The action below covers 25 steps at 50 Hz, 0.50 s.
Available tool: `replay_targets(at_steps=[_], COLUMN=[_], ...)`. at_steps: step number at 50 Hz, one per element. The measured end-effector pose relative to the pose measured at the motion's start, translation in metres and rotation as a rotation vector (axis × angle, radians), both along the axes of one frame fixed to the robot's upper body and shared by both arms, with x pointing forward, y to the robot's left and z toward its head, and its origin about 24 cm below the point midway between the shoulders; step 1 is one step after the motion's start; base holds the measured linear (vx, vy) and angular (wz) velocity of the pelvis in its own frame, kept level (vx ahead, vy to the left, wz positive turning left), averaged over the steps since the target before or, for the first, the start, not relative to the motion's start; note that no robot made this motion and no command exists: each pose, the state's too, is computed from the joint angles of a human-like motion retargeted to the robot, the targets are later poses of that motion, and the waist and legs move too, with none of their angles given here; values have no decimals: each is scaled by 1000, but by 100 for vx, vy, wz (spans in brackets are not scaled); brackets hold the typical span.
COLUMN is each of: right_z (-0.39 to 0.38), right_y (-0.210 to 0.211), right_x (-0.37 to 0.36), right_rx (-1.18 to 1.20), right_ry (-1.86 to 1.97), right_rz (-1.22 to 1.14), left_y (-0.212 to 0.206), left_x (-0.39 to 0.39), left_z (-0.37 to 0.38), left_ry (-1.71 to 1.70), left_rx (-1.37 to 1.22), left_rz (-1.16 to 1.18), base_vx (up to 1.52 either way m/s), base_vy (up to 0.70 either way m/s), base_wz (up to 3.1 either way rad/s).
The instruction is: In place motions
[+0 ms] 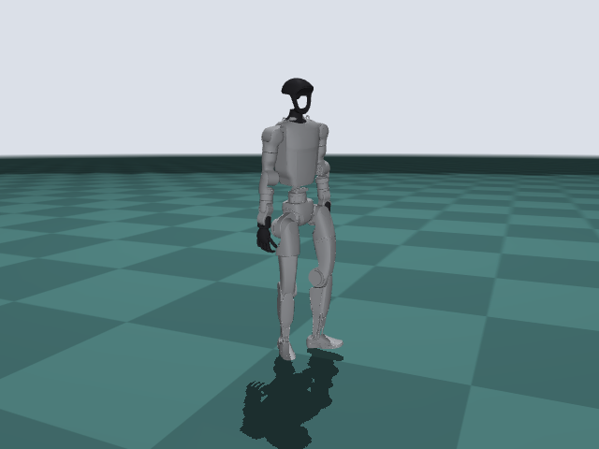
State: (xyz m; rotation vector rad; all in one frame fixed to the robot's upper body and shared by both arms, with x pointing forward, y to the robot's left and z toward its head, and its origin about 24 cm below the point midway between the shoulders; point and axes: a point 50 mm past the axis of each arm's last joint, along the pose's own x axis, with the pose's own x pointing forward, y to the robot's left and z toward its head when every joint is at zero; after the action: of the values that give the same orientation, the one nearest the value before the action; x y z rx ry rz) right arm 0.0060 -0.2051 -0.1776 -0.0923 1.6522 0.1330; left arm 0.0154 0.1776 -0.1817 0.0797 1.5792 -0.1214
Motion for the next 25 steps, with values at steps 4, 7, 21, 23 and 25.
replay_targets(at_steps=[4,7,21,23,25], right_z=[1,1,2,4,6], right_y=[-5,-5,4,10,19], right_x=[-9,-12,50,66,80], right_rx=[-30,-23,3,30,65], right_ry=[26,40,-159,-214,-265], right_rz=[-12,-31,50,61,69], left_y=[3,9,-22,-26,-26], left_x=[-22,-37,-91,-91,-89], left_z=[1,2,8,8,8], left_ry=[64,118,281,279,273], left_rx=[-9,23,-14,-26,-36], left_rz=[43,72,511,545,544], base_vx=[-29,-26,-9,-9,-8], base_vy=[-16,-15,2,11,8], base_wz=[290,249,89,34,21])
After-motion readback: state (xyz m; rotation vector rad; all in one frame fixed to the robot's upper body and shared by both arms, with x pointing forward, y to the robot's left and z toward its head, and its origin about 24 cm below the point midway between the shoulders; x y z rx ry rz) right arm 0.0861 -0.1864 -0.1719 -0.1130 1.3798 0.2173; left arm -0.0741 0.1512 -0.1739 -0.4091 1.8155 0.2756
